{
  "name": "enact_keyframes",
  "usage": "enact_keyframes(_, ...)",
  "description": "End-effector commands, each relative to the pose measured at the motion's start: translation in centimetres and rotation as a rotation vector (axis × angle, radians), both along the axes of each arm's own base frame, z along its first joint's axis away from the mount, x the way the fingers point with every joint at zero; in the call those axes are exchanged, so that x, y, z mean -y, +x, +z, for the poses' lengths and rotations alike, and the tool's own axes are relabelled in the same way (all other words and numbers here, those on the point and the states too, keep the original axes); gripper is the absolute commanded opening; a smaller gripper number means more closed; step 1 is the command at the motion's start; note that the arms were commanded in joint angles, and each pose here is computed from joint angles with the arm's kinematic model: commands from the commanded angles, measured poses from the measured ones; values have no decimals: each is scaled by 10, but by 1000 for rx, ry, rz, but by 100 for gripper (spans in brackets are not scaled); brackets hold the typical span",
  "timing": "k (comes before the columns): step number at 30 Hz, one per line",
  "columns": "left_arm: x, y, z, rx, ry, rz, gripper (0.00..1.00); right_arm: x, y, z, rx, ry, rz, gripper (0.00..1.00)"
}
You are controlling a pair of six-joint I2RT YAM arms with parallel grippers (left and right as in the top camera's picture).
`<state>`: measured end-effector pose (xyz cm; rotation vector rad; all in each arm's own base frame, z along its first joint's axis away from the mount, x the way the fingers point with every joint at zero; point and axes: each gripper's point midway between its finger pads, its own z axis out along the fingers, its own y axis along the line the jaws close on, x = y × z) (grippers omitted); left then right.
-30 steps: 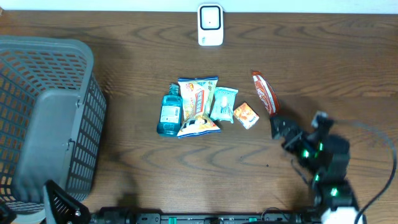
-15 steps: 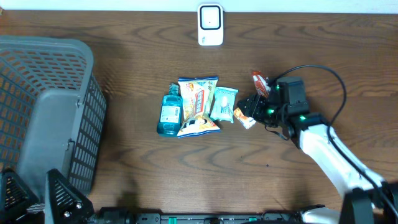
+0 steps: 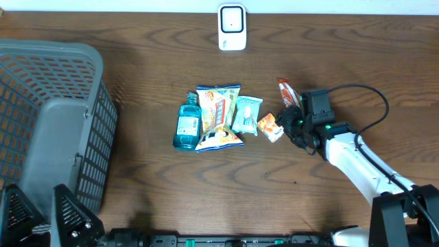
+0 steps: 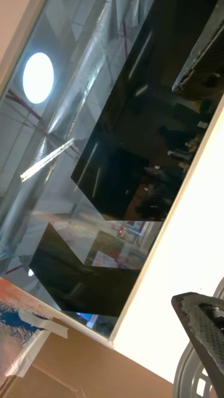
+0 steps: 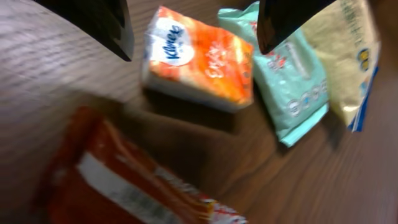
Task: Scan the item barcode
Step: 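Reach the right gripper to the orange pack and grasp it, then lift the orange pack and bring it up to the white scanner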
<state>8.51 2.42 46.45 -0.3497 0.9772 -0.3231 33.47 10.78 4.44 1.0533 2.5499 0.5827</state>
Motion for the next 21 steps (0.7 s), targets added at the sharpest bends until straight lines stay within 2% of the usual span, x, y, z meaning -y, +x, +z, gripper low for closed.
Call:
enact_keyframes(1,-1,-5,2,16,-11,0,98,3,0,-12,-39,-33,-66,55)
enact_keyframes(6,-1,-4,1,10,-11,0,98,-5,-8,-40,-117,-45,-66,55)
enact_keyframes(8,-1,-4,1,10,-11,0,98,-6,-10,-54,-143,-53,-62,52)
enact_keyframes(10,-1,-4,1,10,-11,0,98,-5,-13,-67,-177,-67,-63,34)
enact_keyframes(11,-1,-4,1,10,-11,0,98,-4,-16,-73,-196,-73,-64,9)
enact_keyframes(12,-1,-4,1,10,-11,0,98,-3,-19,-76,-209,-77,-63,1)
enact_keyframes(17,-1,-4,1,10,-11,0,98,-8,-22,-68,-217,-36,-29,1)
enact_keyframes(21,-1,-4,1,10,-11,-1,98,-21,-11,-23,-107,75,71,1)
